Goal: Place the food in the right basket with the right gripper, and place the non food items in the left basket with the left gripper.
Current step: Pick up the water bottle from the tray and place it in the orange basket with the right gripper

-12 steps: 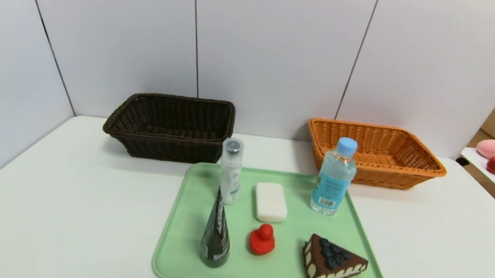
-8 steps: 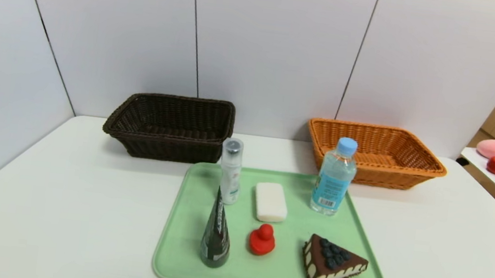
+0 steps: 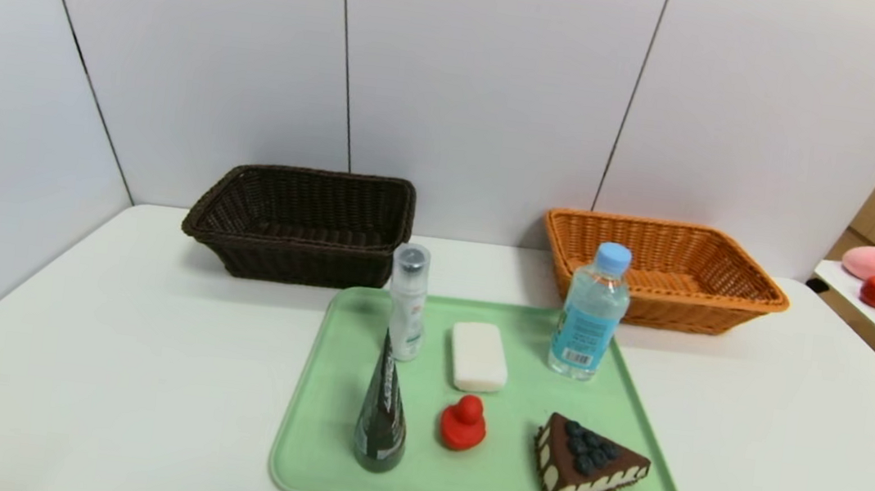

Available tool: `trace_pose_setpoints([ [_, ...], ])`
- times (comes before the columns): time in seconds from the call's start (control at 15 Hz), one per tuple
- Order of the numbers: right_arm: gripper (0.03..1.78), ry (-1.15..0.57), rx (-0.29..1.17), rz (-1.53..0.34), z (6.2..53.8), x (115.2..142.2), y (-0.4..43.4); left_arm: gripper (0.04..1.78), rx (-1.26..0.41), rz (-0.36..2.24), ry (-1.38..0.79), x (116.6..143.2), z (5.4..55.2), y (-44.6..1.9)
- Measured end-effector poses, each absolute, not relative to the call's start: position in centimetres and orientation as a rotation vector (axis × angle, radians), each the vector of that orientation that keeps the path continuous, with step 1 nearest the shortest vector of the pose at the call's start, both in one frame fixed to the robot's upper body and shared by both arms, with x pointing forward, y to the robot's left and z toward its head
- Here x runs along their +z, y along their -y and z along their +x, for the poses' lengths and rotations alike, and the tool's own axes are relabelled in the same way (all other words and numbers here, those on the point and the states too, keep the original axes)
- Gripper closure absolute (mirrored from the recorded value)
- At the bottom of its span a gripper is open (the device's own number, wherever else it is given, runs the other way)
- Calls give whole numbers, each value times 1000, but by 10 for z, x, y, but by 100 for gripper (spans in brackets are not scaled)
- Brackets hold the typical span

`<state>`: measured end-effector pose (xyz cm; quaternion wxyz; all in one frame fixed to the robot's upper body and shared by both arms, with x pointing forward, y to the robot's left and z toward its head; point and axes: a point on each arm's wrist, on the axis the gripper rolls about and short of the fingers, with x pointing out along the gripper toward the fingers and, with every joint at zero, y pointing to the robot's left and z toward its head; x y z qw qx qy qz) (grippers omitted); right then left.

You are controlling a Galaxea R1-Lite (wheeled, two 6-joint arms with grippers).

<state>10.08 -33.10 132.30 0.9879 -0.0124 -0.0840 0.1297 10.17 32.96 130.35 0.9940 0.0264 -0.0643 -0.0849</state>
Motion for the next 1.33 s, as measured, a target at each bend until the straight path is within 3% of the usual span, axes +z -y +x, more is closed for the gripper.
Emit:
trace_pose_setpoints([
  [0.2,10,189,291,-32,164,1362,328,13,-182,50,130,1329,159,-329],
  [0.47,10,198,369,-45,244,1369,313,13,-182,52,172,1336,227,-329],
  [0.8,10,206,446,-98,325,1311,284,13,-180,51,132,1323,261,-330],
  [1.0,10,172,509,-117,332,1265,264,13,-167,47,95,1315,265,-330],
  [1.33,10,70,575,-121,339,1234,245,13,-159,53,66,1307,264,-330],
])
